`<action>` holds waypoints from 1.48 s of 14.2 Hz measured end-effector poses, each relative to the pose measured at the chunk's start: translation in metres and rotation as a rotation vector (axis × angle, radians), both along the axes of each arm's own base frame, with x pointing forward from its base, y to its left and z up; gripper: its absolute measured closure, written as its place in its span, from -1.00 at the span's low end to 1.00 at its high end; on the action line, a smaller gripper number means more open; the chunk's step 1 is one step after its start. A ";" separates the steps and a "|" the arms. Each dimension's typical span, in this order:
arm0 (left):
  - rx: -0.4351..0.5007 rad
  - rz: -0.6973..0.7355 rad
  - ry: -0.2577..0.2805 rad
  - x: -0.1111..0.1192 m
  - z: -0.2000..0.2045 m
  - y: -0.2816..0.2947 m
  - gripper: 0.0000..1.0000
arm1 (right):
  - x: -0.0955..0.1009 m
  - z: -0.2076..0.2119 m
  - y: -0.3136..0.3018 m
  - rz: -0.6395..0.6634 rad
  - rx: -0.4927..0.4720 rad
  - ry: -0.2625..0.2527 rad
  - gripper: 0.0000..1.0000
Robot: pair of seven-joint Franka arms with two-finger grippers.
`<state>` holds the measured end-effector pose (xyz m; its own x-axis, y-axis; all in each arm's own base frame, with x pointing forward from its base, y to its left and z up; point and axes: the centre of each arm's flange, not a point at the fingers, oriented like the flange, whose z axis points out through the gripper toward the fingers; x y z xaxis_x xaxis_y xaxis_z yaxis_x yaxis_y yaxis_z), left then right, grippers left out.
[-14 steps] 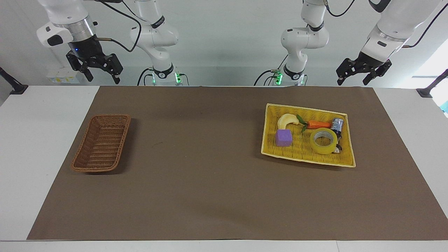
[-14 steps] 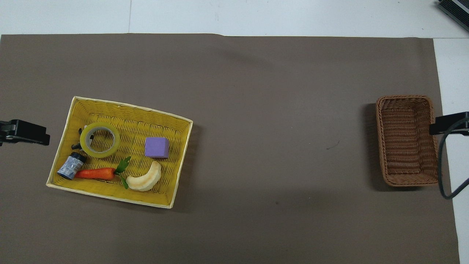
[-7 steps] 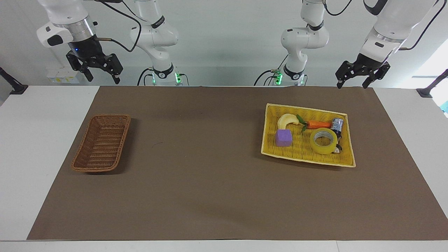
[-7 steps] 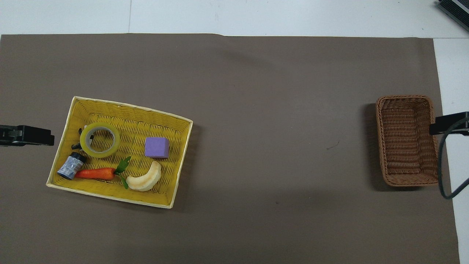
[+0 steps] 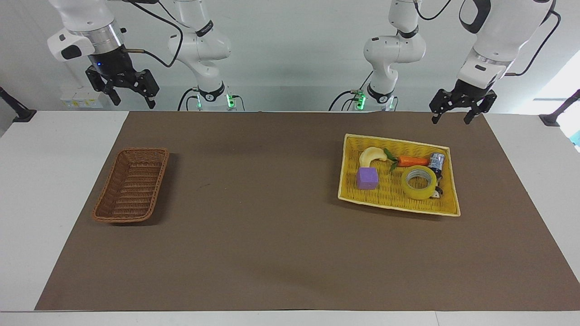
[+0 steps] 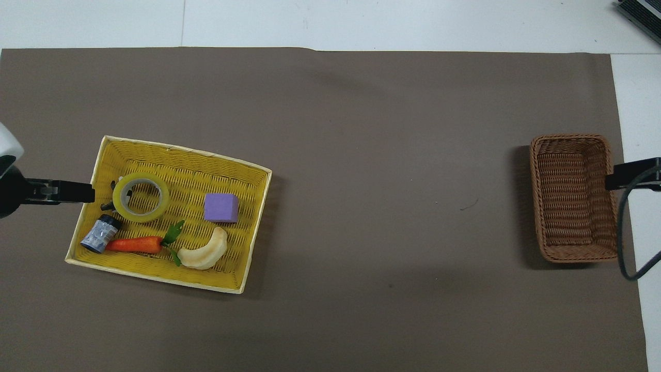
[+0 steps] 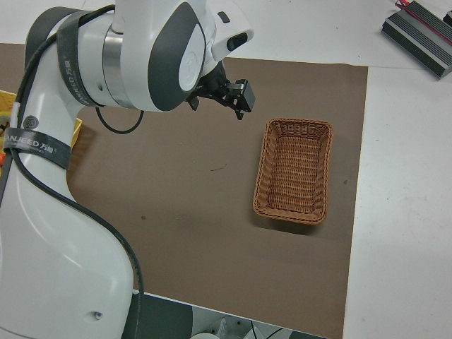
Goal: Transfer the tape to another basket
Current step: 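Reach the left gripper down to the yellow tape roll in the yellow basket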
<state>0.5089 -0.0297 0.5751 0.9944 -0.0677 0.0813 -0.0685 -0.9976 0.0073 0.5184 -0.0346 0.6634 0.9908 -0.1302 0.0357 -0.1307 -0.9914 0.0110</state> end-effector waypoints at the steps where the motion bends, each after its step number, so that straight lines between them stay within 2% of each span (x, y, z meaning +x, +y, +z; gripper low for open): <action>1: 0.000 0.001 -0.006 0.001 -0.016 0.001 -1.00 | 0.000 0.000 0.000 0.000 0.000 0.000 -1.00; 6: 0.000 0.000 -0.055 0.003 -0.074 0.010 -1.00 | 0.000 0.000 0.000 0.000 0.000 0.000 -1.00; 9: 0.011 -0.003 -0.066 0.002 -0.110 0.017 -0.98 | 0.000 0.000 0.000 0.000 0.000 0.000 -1.00; 11: 0.041 -0.021 -0.068 0.005 -0.131 0.020 -0.79 | 0.000 0.000 0.000 0.000 0.000 0.000 -1.00; 12: 0.049 -0.028 -0.074 0.007 -0.143 0.020 -0.78 | 0.000 0.000 0.000 0.000 0.000 0.000 -1.00; 13: 0.052 -0.033 -0.081 0.007 -0.158 0.020 -0.61 | 0.000 0.000 0.000 0.000 0.000 0.000 -1.00; 18: 0.048 -0.042 -0.078 0.001 -0.220 0.019 -0.45 | 0.000 0.000 0.000 0.000 0.000 0.000 -1.00; 19: 0.049 -0.041 -0.082 0.002 -0.226 0.020 -0.30 | 0.000 0.000 0.000 0.000 0.000 0.000 -1.00; 20: 0.048 -0.037 -0.082 0.004 -0.233 0.023 -0.30 | 0.000 0.000 0.000 0.000 0.000 0.000 -1.00; 21: 0.049 -0.029 -0.081 0.005 -0.238 0.027 -0.17 | 0.000 0.000 0.000 0.000 0.000 0.000 -1.00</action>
